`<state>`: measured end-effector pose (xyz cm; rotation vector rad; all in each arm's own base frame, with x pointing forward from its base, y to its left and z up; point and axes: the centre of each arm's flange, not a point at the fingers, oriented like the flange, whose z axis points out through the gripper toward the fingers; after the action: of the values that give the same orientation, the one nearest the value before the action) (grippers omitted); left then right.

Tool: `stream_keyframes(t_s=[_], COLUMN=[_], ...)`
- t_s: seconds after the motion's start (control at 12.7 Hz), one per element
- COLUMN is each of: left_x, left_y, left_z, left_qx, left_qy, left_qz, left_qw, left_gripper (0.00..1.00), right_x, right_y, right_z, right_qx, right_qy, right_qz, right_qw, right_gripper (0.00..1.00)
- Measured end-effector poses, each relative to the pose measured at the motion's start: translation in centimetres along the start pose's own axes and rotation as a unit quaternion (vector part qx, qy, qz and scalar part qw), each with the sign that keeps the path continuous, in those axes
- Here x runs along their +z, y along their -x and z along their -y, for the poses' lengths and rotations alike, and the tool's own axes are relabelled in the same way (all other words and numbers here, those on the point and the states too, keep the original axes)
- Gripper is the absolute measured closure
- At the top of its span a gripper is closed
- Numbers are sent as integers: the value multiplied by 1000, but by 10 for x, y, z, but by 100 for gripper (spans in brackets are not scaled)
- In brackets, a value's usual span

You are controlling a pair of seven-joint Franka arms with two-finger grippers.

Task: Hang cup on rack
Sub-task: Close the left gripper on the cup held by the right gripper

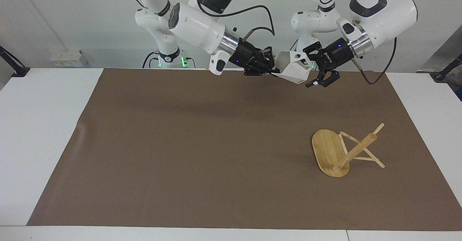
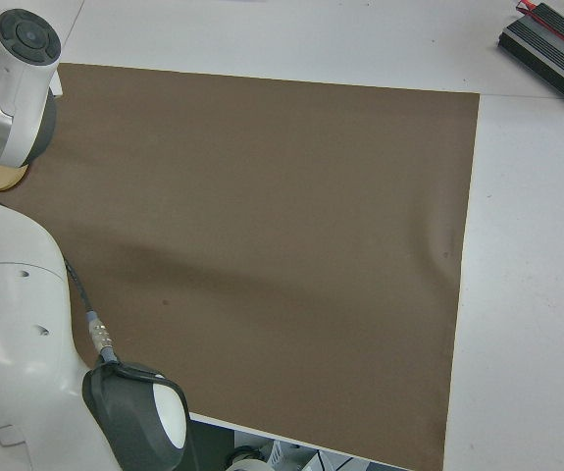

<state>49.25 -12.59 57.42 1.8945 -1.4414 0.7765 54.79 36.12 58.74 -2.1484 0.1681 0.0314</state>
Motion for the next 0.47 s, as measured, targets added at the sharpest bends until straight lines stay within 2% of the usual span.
stream_keyframes(t_s=[0.31, 0.47], left_x=[6, 8], left_y=[-12, -13], left_z=[-1, -2], left_qx=[-3, -3], left_qy=[8, 10], left_qz=[-29, -31], left_qw=[1000, 999], left_gripper=[0, 0], right_x=[8, 9], right_y=[5, 5], right_z=[4, 4], right_qx=[6, 7], right_qy=[-5, -5], right_qz=[1, 1], right_qw=[1000, 1000], right_gripper=[95, 95])
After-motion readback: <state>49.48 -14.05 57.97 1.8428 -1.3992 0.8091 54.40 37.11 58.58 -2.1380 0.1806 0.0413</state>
